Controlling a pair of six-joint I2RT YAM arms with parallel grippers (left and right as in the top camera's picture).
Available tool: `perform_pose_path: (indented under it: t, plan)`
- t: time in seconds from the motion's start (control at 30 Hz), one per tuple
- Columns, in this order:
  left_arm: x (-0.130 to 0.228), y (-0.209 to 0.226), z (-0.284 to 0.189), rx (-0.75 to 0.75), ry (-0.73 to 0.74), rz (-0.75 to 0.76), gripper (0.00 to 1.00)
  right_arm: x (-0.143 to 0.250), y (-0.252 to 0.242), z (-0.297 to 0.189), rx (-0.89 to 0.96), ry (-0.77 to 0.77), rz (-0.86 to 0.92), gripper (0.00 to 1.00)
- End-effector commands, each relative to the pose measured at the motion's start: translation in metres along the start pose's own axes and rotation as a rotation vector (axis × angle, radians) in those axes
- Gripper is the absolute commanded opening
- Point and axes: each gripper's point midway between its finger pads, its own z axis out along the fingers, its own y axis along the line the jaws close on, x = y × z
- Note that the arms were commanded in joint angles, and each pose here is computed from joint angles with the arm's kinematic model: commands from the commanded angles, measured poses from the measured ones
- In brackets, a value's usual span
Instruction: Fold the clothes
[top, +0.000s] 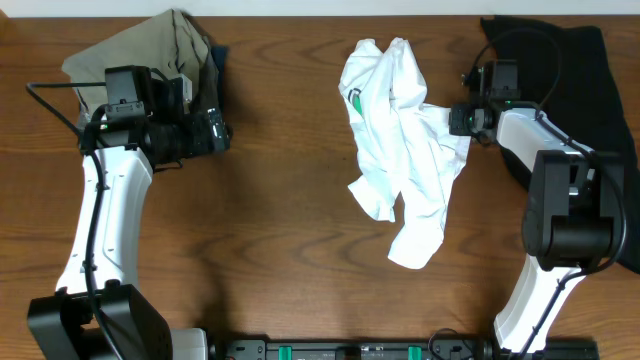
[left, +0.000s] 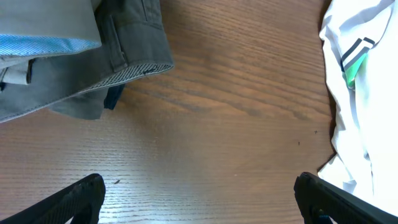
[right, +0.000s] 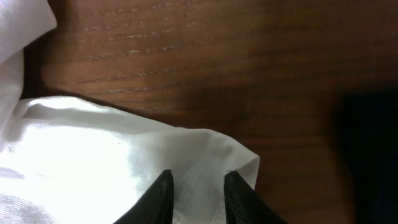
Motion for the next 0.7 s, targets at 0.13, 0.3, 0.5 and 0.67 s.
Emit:
perform_pose_path:
  t: [0.13,0.3,0.5,0.67]
  plan:
    - [-0.004,0.003,0.0,-0.01,-0.004,0.003,0.98,0.009,0.02,0.004,-0.104,0.034,0.046,0.01]
    - [-0.006,0.003,0.0,-0.009,-0.015,0.007,0.98,-0.015,0.028,-0.029,-0.14,-0.033,0.066,0.01]
    - [-0.009,0.002,0.0,-0.008,-0.027,0.011,0.98,-0.048,0.034,-0.097,-0.152,-0.154,0.053,0.01]
    - [-0.01,0.002,0.0,-0.008,-0.029,0.012,0.98,-0.062,0.051,-0.16,-0.181,-0.243,0.045,0.01]
